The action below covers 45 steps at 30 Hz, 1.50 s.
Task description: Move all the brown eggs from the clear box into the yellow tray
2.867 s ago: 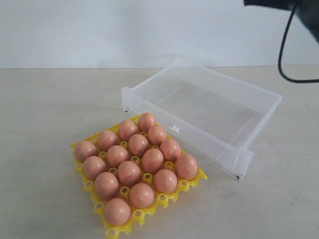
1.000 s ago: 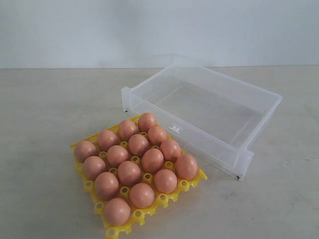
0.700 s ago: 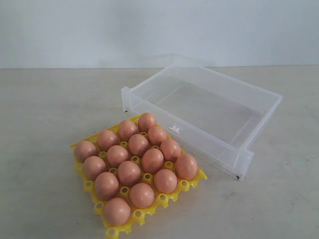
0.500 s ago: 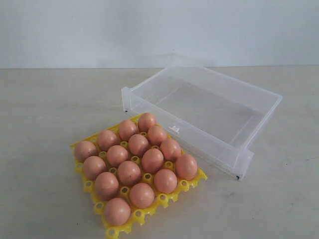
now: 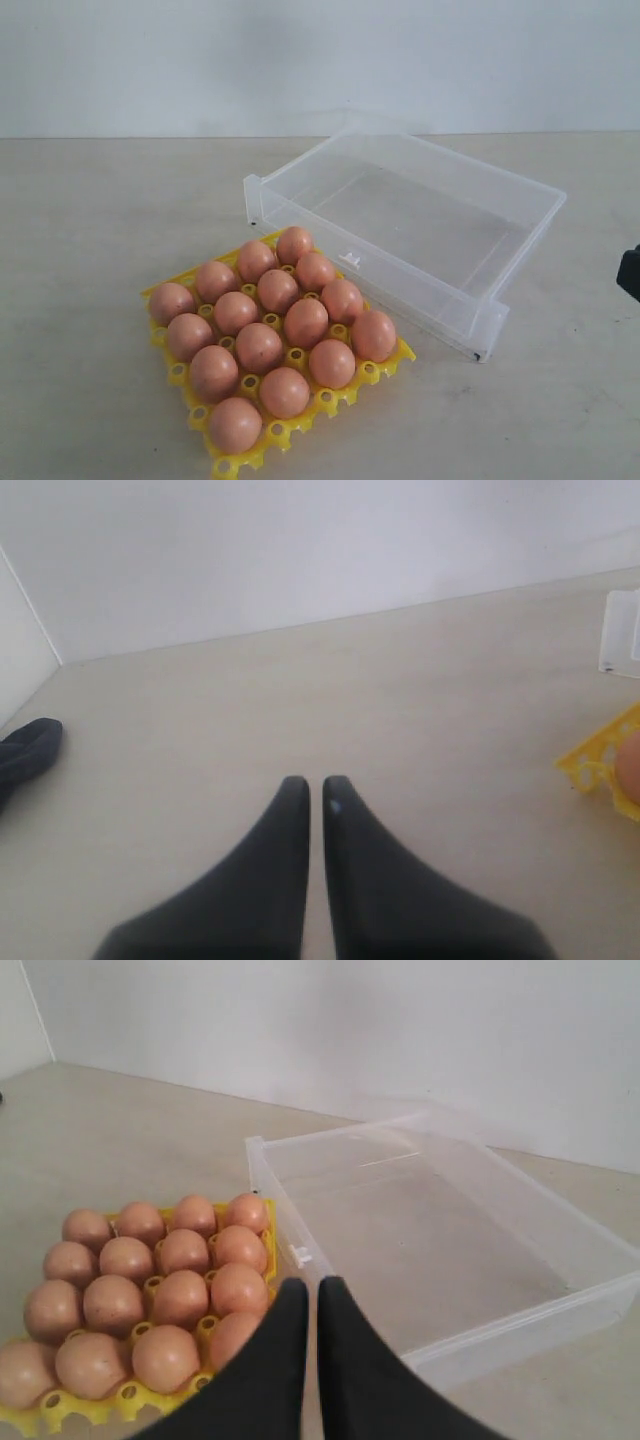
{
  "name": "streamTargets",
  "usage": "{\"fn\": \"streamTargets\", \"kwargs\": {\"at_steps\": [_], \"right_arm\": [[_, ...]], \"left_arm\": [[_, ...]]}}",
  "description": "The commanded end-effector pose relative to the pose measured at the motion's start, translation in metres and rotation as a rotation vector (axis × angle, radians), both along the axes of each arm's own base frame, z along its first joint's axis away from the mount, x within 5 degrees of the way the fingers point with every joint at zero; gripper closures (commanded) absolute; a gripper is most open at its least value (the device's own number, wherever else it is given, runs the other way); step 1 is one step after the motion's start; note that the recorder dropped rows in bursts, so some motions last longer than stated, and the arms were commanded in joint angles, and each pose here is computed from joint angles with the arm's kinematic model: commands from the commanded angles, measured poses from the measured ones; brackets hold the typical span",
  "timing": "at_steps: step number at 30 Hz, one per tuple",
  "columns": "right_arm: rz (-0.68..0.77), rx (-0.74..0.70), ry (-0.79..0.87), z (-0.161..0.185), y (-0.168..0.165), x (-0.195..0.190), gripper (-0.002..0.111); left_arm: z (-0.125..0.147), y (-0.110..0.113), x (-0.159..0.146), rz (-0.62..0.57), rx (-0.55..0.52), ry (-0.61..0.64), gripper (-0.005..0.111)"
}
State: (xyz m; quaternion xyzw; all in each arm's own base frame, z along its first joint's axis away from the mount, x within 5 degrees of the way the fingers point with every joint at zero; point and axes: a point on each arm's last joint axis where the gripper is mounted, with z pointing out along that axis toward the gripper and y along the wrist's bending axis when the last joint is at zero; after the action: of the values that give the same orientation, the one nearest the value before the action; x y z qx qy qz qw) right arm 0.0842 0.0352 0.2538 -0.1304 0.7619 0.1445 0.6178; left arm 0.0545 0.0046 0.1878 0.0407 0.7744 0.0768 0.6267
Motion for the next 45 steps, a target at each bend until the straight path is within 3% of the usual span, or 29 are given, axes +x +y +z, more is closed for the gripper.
{"fn": "streamTargets", "kwargs": {"at_steps": [1,4,14,21,25,30,34,37,45], "right_arm": [[0.057,-0.033,0.046,-0.006,0.004,-0.003,0.108],[0.055,0.037,0.091,-0.007,0.005,-0.004,0.108],[0.004,-0.095,-0.062,-0.004,-0.003,-0.008,0.108],[-0.177,0.08,-0.075,-0.054,-0.019,-0.018,0.108],[-0.182,-0.022,-0.179,-0.051,-0.023,-0.029,0.108],[-0.298,0.065,-0.123,-0.054,-0.029,-0.028,0.108],[-0.36,0.045,0.06,-0.071,-0.031,-0.031,0.108],[-0.387,-0.093,0.04,-0.071,-0.035,-0.031,0.108],[-0.484,-0.062,0.049,-0.071,-0.04,-0.031,0.108]], "left_arm": [[-0.001,0.0,0.0,0.002,-0.003,0.0,0.102],[-0.001,0.0,0.0,0.002,-0.003,0.0,0.102],[-0.001,0.0,0.0,0.002,-0.003,0.0,0.102],[-0.001,0.0,0.0,0.002,-0.003,0.0,0.102],[-0.001,0.0,0.0,0.002,-0.003,0.0,0.102],[-0.001,0.0,0.0,0.002,-0.003,0.0,0.102],[-0.001,0.0,0.0,0.002,-0.003,0.0,0.102],[-0.001,0.0,0.0,0.002,-0.003,0.0,0.102],[-0.001,0.0,0.0,0.002,-0.003,0.0,0.102]]}}
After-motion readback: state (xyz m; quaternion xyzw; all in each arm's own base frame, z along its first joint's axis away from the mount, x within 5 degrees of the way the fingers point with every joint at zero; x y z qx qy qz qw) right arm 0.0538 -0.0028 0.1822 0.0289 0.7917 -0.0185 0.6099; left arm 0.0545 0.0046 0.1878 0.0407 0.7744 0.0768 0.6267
